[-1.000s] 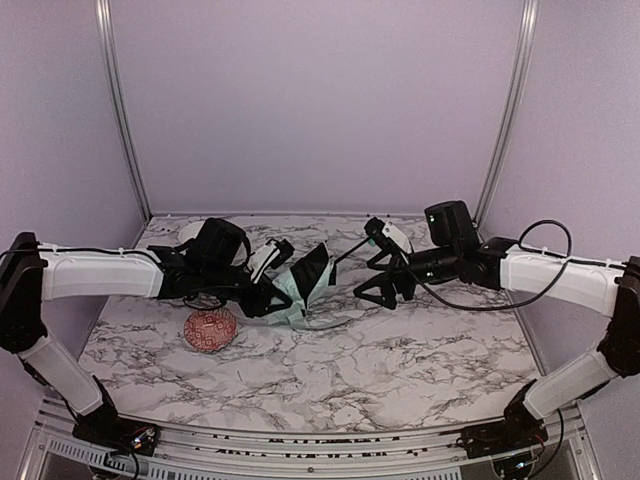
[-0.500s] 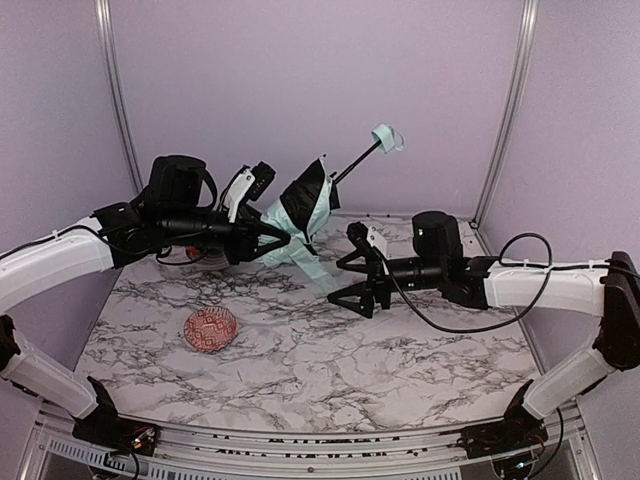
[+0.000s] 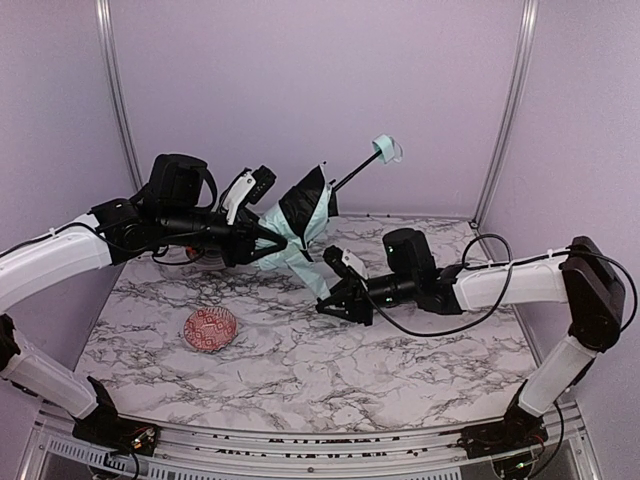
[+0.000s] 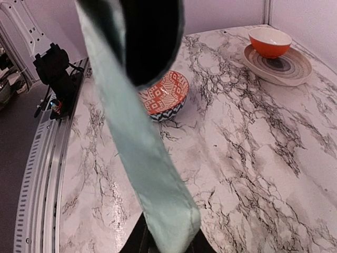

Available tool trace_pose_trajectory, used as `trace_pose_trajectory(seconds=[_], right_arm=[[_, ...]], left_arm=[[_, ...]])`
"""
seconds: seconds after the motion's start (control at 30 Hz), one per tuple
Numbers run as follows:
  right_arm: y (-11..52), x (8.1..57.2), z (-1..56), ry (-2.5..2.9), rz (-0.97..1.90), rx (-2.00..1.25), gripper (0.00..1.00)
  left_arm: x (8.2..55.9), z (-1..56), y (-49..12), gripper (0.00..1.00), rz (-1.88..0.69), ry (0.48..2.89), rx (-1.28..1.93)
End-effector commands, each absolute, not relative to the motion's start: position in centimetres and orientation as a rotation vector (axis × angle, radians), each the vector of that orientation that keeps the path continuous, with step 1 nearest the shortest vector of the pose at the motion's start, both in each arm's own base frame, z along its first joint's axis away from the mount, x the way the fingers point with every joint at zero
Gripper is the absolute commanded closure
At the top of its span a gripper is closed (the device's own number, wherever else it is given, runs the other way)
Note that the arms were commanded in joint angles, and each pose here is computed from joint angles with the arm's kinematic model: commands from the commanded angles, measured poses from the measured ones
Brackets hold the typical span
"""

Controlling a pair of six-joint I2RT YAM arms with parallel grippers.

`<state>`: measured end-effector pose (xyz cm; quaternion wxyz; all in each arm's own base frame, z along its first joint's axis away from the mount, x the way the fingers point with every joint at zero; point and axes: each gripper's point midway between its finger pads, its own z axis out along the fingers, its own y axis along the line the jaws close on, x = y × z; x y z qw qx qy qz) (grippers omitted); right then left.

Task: Put away the umbrella

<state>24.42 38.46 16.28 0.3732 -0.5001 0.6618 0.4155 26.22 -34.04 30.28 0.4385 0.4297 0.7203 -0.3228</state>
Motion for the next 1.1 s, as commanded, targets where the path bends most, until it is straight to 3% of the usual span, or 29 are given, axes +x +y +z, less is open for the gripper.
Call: trace_pose_trajectory(seconds=[0.0, 0.07, 0.1, 0.13, 0.17, 0.23, 0.43, 0.53, 0.73, 0.93, 1.07], right_arm=[[39.2, 23.6, 18.1, 1.604, 1.127, -1.317, 0.84], [39.0, 23.1, 17.6, 1.621, 1.147, -1.33, 0.81], [39.0, 23.0, 17.3, 1.635, 1.151, -1.334, 0.74], [38.8, 22.9, 17.0, 1.654, 1.151, -1.337, 0.55], [38.7, 22.9, 16.9, 1.663, 1.147, -1.341, 0.43], [38.5, 22.6, 16.8, 1.664, 1.139, -1.363, 0.29], [37.0, 23.0, 19.2, 1.531, 1.082, -1.412, 0.17], [37.2, 22.8, 20.2, 1.462, 1.081, -1.434, 0.15], [38.4, 21.2, 19.1, 1.466, 1.173, -1.522, 0.25], [38.3, 19.2, 18.9, 1.468, 1.246, -1.565, 0.68], [37.6, 18.6, 18.0, 1.501, 1.24, -1.565, 0.89]], left_arm=[[25.8, 34.7, -33.5, 1.0, -0.796, 1.649, 1.058], [25.7, 34.8, -33.5, 1.0, -0.791, 1.641, 1.067], [25.7, 34.7, -33.5, 1.0, -0.789, 1.641, 1.071], [25.6, 34.6, -33.5, 1.0, -0.788, 1.642, 1.076], [25.6, 34.5, -33.5, 1.0, -0.787, 1.641, 1.084], [25.3, 34.4, -33.7, 1.0, -0.801, 1.634, 1.105], [22.0, 34.6, -34.3, 1.0, -0.928, 1.542, 1.27], [20.9, 35.0, -34.3, 1.0, -0.954, 1.48, 1.32], [21.5, 35.6, -34.2, 1.0, -0.909, 1.47, 1.308], [22.0, 35.0, -34.2, 1.0, -0.886, 1.493, 1.302], [22.2, 34.7, -34.3, 1.0, -0.884, 1.504, 1.303]])
